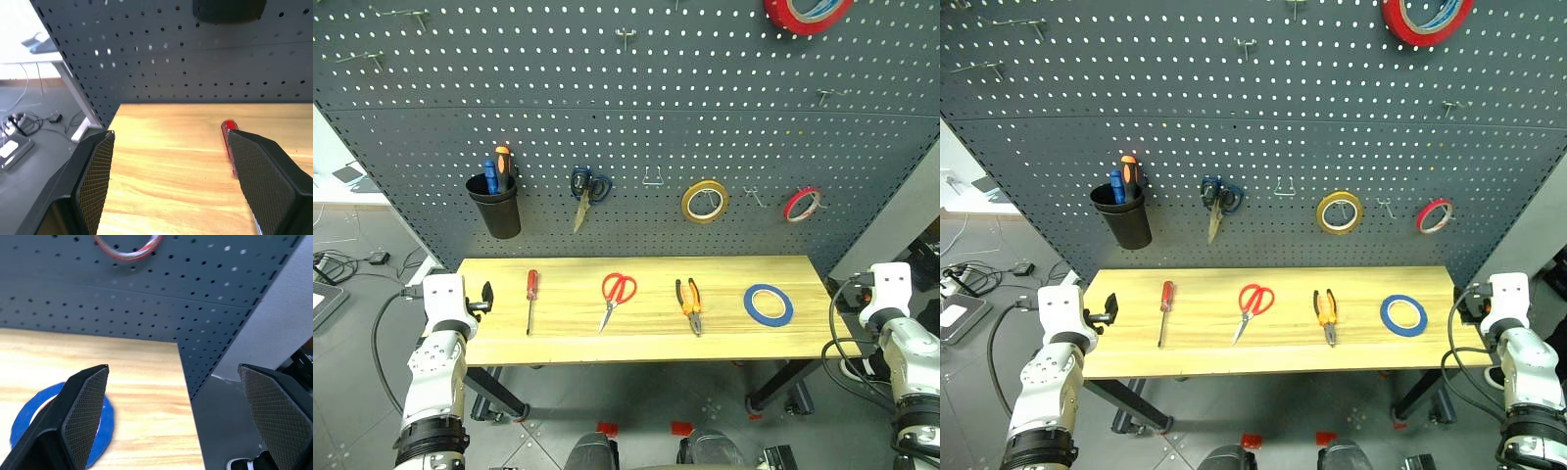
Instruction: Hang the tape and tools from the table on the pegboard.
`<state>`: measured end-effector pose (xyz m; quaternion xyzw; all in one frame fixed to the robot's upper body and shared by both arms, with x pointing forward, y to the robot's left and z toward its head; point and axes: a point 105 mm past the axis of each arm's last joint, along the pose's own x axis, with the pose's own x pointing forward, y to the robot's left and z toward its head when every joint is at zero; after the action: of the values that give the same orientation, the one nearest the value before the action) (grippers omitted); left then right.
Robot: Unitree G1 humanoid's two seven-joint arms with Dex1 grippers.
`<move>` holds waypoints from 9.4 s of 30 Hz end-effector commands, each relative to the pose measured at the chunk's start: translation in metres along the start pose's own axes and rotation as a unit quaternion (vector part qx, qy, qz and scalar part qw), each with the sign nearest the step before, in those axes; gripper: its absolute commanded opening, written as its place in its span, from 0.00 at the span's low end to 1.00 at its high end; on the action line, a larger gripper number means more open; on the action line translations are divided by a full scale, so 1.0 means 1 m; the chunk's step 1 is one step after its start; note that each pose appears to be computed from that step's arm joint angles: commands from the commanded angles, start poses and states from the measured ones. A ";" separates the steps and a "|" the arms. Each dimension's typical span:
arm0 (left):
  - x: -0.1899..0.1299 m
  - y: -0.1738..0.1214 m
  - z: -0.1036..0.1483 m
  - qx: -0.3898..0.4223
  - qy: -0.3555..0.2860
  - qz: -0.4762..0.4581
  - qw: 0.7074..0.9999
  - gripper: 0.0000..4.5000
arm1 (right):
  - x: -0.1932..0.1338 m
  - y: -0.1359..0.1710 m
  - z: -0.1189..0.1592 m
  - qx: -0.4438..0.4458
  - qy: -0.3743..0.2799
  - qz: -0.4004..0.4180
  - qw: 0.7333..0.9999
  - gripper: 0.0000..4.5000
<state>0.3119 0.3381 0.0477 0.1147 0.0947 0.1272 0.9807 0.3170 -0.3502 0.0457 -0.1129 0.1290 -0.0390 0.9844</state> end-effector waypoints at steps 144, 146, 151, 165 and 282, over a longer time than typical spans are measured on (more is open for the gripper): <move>-0.050 -0.148 0.167 -0.022 -0.251 -0.376 0.892 0.87 | -0.082 0.279 0.336 0.059 -0.411 0.204 0.886 0.56; -0.047 -0.149 0.175 -0.019 -0.252 -0.363 0.897 0.87 | -0.086 0.280 0.357 0.049 -0.454 0.197 0.867 0.56; -0.043 -0.159 0.191 -0.013 -0.255 -0.358 0.898 0.87 | -0.079 0.279 0.384 0.043 -0.508 0.182 0.841 0.56; -0.038 -0.185 0.218 -0.022 -0.265 -0.375 0.888 0.87 | -0.053 0.278 0.411 -0.017 -0.580 0.149 0.801 0.56; -0.002 -0.189 0.043 0.077 0.029 -0.295 0.952 0.07 | -0.119 0.252 0.199 -0.213 -0.251 0.487 0.809 1.00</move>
<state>0.3616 0.1498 0.0202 0.1419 0.2180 -0.1793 0.9488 0.2775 -0.0566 0.1842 -0.2205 -0.0227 0.4961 0.8395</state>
